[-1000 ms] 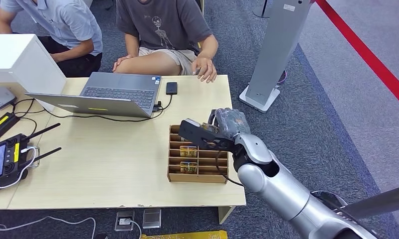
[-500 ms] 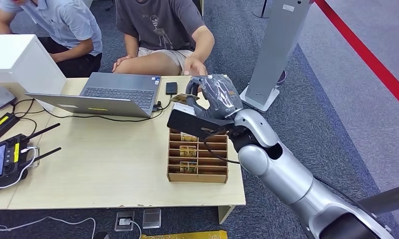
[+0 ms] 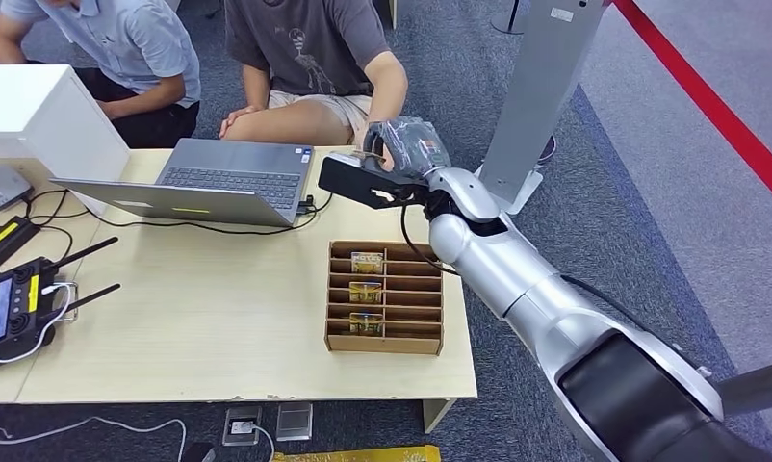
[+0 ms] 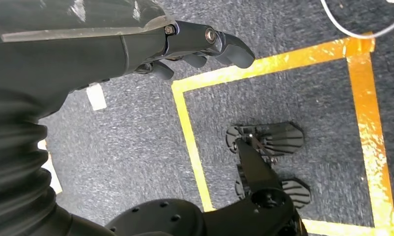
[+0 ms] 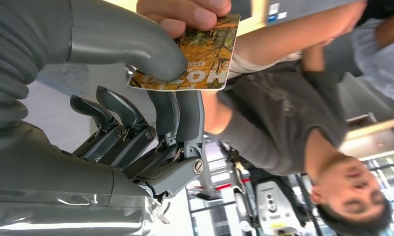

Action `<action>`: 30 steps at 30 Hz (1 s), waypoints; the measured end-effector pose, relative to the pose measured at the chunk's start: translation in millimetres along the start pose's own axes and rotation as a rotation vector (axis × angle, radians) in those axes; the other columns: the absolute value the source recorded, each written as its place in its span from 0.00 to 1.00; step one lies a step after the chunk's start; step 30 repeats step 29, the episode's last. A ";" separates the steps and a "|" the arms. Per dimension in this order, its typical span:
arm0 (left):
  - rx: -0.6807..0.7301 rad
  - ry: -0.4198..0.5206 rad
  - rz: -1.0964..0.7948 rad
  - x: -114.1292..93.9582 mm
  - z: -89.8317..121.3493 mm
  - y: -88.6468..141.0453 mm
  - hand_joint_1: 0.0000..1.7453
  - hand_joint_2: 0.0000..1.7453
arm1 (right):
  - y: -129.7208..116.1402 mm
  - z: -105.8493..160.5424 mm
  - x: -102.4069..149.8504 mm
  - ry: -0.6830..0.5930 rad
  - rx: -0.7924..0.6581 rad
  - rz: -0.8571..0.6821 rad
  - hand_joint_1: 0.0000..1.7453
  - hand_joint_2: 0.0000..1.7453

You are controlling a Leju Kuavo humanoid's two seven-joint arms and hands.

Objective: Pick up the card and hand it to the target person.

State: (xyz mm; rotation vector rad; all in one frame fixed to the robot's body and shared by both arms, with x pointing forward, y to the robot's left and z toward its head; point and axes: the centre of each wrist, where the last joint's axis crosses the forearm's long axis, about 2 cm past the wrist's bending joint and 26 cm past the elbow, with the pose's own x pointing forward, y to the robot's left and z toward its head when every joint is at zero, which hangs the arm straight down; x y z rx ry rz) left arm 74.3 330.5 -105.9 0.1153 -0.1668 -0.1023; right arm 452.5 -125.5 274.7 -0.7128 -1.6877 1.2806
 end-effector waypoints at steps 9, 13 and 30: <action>0.031 0.012 0.000 -5.6 -0.1 5.9 0.00 1.00 | 10.1 -4.5 -0.5 0.054 0.017 0.071 0.00 1.00; 0.053 -0.020 -0.005 -6.2 -0.1 6.9 0.00 1.00 | 10.0 -6.0 0.4 0.051 0.014 0.076 0.00 1.00; 0.044 0.062 0.055 -11.5 -0.1 6.4 0.00 1.00 | 13.9 8.9 -29.1 0.014 -0.043 -0.405 0.00 1.00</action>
